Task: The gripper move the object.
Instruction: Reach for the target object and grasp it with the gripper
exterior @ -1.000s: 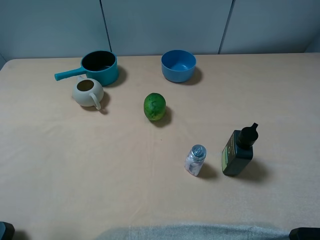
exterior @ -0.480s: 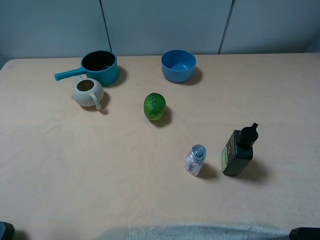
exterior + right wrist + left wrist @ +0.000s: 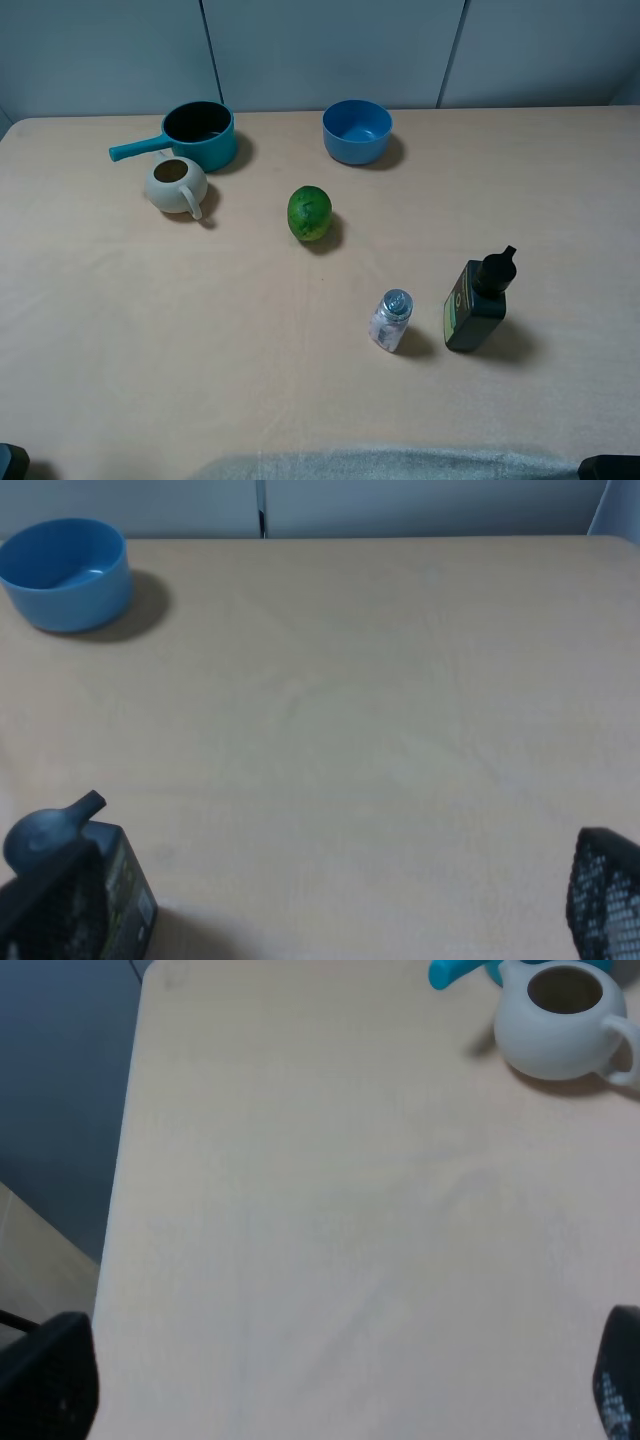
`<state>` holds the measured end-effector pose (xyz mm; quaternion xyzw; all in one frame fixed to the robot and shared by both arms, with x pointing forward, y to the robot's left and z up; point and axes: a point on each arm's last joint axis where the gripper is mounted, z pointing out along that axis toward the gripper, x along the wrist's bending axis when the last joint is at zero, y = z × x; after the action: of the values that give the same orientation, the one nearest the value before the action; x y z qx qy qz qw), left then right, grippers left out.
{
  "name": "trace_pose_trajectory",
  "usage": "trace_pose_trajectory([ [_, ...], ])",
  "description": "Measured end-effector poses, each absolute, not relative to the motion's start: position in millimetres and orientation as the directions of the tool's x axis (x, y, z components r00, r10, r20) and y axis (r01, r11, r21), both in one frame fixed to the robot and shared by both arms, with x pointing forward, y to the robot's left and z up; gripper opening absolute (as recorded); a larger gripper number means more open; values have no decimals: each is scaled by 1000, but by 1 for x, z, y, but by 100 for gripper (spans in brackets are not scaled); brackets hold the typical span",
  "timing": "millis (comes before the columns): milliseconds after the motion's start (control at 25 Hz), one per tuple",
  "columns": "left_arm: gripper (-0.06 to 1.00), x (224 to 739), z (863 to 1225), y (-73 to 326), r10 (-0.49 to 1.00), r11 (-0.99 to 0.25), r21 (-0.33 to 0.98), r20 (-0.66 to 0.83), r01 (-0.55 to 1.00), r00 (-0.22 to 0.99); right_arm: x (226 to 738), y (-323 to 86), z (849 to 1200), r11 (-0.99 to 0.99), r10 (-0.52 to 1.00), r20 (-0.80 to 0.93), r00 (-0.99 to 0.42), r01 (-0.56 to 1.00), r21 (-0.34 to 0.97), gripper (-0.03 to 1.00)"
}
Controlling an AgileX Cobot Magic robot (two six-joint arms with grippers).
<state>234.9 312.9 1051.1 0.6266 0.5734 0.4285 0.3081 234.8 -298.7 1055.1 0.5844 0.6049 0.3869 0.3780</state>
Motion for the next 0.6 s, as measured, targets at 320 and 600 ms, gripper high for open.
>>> trace_pose_trajectory([
  [320, 99, 235, 1051, 313, 983, -153, 878, 184, 455, -25, 235, -299, 1055, 18, 999, -5, -31, 415, 910, 69],
  [600, 99, 235, 1051, 313, 983, -153, 878, 184, 455, -25, 235, -299, 1056, 17, 999, -5, -31, 408, 913, 69],
])
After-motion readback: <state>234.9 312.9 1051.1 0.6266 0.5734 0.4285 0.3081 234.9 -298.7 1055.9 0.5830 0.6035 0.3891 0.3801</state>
